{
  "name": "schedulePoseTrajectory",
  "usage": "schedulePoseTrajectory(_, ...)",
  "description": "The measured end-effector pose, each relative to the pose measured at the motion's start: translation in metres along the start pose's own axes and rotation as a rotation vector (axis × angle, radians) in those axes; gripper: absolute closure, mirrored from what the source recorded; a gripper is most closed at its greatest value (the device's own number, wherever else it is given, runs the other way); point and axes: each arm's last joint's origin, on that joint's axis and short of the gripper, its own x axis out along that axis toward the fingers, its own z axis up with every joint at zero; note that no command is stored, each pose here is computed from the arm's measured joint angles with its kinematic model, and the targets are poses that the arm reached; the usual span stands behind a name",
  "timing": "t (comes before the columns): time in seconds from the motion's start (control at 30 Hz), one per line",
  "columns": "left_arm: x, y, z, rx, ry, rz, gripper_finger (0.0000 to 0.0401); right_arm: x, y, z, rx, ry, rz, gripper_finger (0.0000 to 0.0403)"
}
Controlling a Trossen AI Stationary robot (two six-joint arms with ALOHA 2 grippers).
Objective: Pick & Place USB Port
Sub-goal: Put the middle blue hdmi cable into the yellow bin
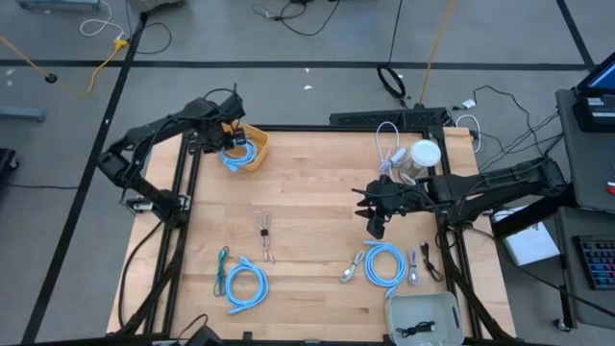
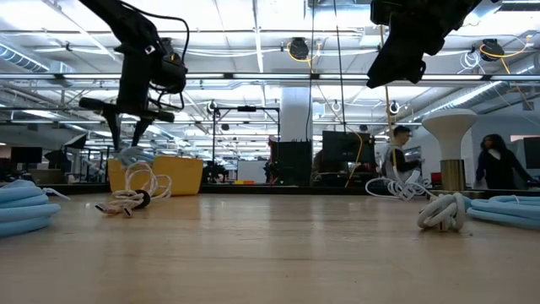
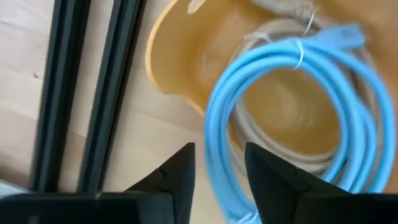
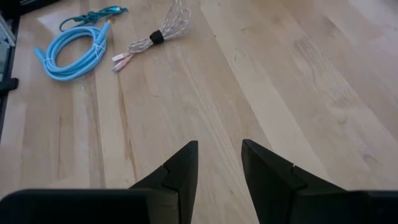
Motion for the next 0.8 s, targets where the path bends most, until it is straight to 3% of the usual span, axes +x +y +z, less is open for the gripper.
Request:
schedulePoseTrajectory(0.17,-0.011,0.007,-0.008,0.093,-0.002,-0.005,0.0299,0.000,0.001,0.000,-0.039,0.010,0.022,0.0287)
schedulePoseTrajectory(0.33,-0.036,0.021,-0.017,0.120,-0.082,-0.082,0.0324,0.000,0.001,0.000,-0.042,0.005,0.025,0.0287)
schedulePoseTrajectory(0.47,-0.065,0.033,-0.024,0.122,-0.160,-0.237,0.0339,0.000,0.001,0.000,-0.042,0.005,0.026,0.0287)
schedulePoseTrajectory(0.6,-0.084,0.041,-0.040,0.203,-0.125,-0.417,0.0353,0.000,0.001,0.000,-0.042,0.006,0.026,0.0287)
schedulePoseTrajectory(0.7,-0.088,0.047,-0.051,0.202,-0.102,-0.395,0.0368,0.000,0.001,0.000,-0.041,0.005,0.026,0.0287)
schedulePoseTrajectory(0.8,-0.084,0.053,-0.061,0.202,-0.075,-0.270,0.0393,0.000,0.001,0.000,-0.042,0.005,0.027,0.0287)
